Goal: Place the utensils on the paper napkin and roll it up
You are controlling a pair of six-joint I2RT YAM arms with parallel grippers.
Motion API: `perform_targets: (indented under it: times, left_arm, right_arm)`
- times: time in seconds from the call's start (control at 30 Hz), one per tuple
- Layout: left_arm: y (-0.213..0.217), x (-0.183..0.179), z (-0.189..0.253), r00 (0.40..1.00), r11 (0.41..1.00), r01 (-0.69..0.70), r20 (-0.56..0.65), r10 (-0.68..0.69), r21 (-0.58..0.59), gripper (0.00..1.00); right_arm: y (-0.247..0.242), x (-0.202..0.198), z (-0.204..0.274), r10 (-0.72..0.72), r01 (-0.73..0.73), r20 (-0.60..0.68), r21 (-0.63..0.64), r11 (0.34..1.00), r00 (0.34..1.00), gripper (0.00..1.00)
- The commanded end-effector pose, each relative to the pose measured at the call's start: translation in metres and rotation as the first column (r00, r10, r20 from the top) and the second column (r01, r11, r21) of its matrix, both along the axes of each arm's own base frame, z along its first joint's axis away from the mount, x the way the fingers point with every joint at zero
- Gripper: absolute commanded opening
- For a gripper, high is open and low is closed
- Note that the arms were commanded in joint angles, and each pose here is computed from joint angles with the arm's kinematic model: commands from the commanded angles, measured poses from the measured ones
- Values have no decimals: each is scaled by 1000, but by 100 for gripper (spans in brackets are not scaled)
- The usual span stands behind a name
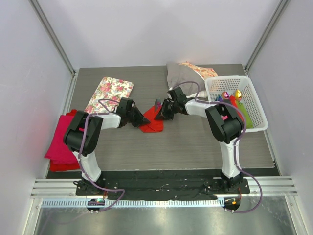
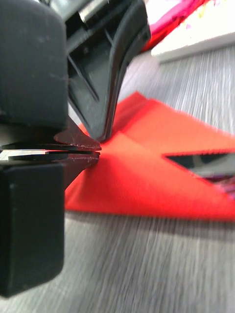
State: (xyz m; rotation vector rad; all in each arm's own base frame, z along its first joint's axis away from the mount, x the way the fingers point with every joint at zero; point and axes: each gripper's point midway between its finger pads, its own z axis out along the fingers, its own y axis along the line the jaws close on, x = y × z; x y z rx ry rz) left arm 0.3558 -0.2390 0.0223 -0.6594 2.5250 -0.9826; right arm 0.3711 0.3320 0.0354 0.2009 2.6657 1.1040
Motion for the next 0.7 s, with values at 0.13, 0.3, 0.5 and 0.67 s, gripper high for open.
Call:
perform_targets:
  times: [0.13, 0.3, 0.5, 0.67]
  left_arm:
    - [7, -9, -19, 999, 999, 1, -36, 1, 46, 0]
    - [8, -9, -19, 999, 999, -1, -33, 3, 49, 0]
    - [8, -9, -17, 1000, 999, -3, -30, 5, 48, 0]
    - [9, -9, -17, 999, 999, -7, -32, 8, 49, 0]
  right_arm:
    - [8, 9, 7, 29, -29, 49, -2, 1000, 998, 1]
    - [15, 8, 13, 44, -45, 63, 10, 999, 997, 1]
    - [17, 7, 5, 44, -44, 53, -4, 999, 998, 1]
    - [14, 6, -13, 39, -38, 39, -41, 998, 998, 1]
